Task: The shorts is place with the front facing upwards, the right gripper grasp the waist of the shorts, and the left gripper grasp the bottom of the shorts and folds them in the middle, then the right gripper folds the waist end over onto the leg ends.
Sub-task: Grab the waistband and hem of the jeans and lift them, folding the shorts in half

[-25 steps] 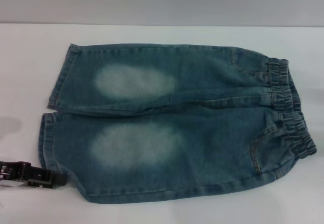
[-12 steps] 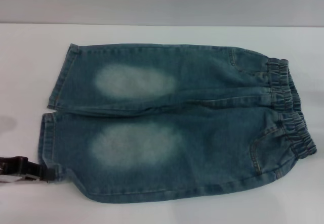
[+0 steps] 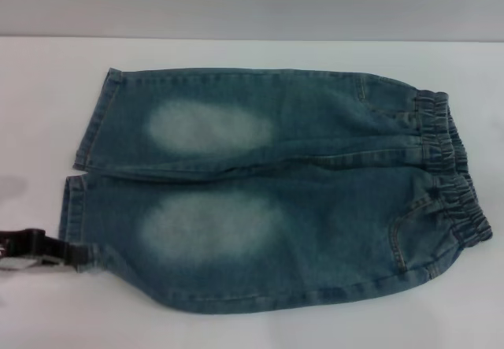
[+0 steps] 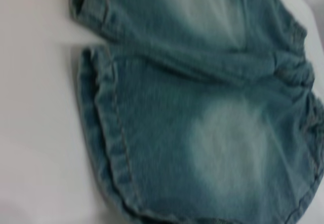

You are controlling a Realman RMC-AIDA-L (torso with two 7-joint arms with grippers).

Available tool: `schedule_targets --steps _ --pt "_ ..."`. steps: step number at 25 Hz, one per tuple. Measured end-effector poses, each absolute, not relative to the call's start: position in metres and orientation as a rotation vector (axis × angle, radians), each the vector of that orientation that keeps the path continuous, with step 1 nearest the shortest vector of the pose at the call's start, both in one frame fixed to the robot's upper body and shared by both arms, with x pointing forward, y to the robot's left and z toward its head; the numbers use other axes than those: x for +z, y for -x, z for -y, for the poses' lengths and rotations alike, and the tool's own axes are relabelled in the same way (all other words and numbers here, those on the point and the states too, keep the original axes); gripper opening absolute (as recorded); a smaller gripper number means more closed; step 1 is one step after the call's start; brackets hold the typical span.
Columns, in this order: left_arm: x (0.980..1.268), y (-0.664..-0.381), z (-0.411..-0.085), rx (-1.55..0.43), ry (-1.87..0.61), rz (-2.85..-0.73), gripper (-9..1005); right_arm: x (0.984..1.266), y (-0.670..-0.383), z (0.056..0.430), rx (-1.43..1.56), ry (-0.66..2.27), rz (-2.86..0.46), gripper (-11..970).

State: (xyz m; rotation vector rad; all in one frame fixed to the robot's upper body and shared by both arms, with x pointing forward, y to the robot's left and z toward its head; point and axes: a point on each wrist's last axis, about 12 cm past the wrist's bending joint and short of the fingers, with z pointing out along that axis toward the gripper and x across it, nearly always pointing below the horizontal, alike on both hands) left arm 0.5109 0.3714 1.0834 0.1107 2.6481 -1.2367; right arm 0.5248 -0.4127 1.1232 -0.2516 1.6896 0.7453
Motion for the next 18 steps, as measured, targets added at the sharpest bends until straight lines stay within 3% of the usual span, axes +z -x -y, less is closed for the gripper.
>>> schedule_targets --steps 1,5,11,18 --pt "1.084 -0.512 -0.372 -1.238 -0.106 -2.639 34 1.142 -0.530 0.412 0.798 0.365 -1.791 484" --pt "1.088 -0.515 -0.374 -1.238 -0.090 -2.605 34 1.173 -0.540 0.406 0.880 0.581 -1.978 484" --pt "1.091 -0.521 -0.374 -1.218 -0.096 -2.586 35 1.189 -0.547 0.396 0.895 0.838 -2.216 484" --pt "1.093 -0.529 -0.370 -1.199 -0.116 -2.578 35 1.188 -0.553 0.383 0.746 1.104 -2.429 483"
